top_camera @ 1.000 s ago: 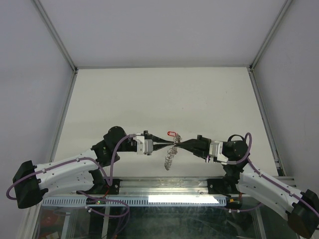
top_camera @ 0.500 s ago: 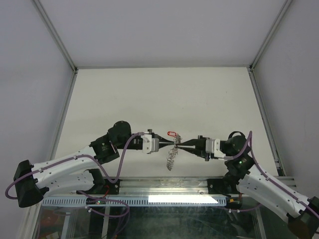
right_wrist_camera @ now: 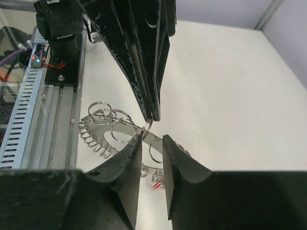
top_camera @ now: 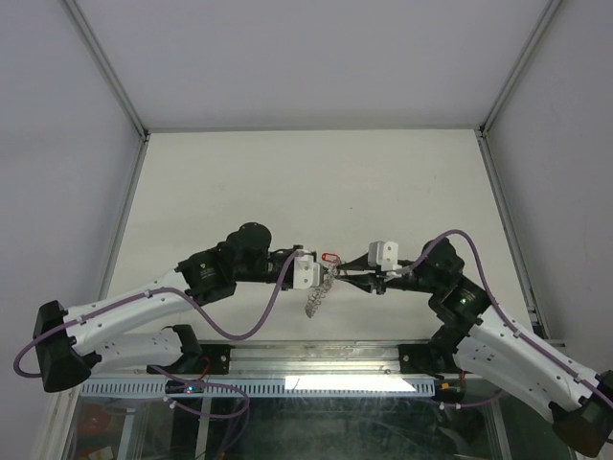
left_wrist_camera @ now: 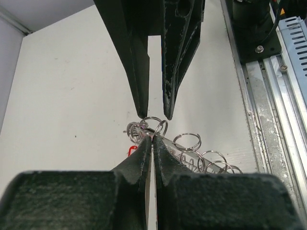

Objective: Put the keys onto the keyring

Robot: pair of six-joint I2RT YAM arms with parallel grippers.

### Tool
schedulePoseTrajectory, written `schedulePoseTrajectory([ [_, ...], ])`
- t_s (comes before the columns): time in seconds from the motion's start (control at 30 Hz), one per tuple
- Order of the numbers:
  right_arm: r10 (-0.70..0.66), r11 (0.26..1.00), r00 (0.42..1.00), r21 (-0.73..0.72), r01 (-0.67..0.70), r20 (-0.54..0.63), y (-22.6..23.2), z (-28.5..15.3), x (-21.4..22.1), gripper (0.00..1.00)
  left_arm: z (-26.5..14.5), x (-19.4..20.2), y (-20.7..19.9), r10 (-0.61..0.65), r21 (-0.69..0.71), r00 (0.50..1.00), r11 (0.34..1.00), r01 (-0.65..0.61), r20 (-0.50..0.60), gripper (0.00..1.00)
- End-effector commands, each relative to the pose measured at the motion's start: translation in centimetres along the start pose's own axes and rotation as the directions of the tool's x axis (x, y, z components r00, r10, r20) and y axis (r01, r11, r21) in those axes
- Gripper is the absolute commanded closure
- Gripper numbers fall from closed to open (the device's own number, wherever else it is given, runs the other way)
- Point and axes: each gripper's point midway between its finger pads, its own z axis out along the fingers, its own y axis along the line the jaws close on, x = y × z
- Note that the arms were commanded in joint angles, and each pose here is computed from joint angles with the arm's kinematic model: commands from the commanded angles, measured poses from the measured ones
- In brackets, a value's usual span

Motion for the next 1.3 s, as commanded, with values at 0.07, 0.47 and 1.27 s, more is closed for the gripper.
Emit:
schedulePoseTrajectory([
  [0.07,0.099,0.995,0.995,-0.02,-0.099,-0.011,0.0,0.7,-0.8,0.74,-0.1,-1.1,1.6,0.048,-0.037,0.999,0.998,-0.048,-0.018,1.0],
  [0.47,0.212,0.976,0.977,-0.051,-0.212,-0.002,0.4,2.0,0.2,0.74,0.6,-0.1,1.4,0.023,-0.027,0.999,0.999,-0.024,-0.048,1.0],
  [1.27,0.224,0.974,0.969,-0.017,-0.227,-0.103,0.6,2.1,3.2,0.87,0.4,-0.2,1.3,0.016,-0.031,0.999,0.999,-0.017,-0.046,1.0],
])
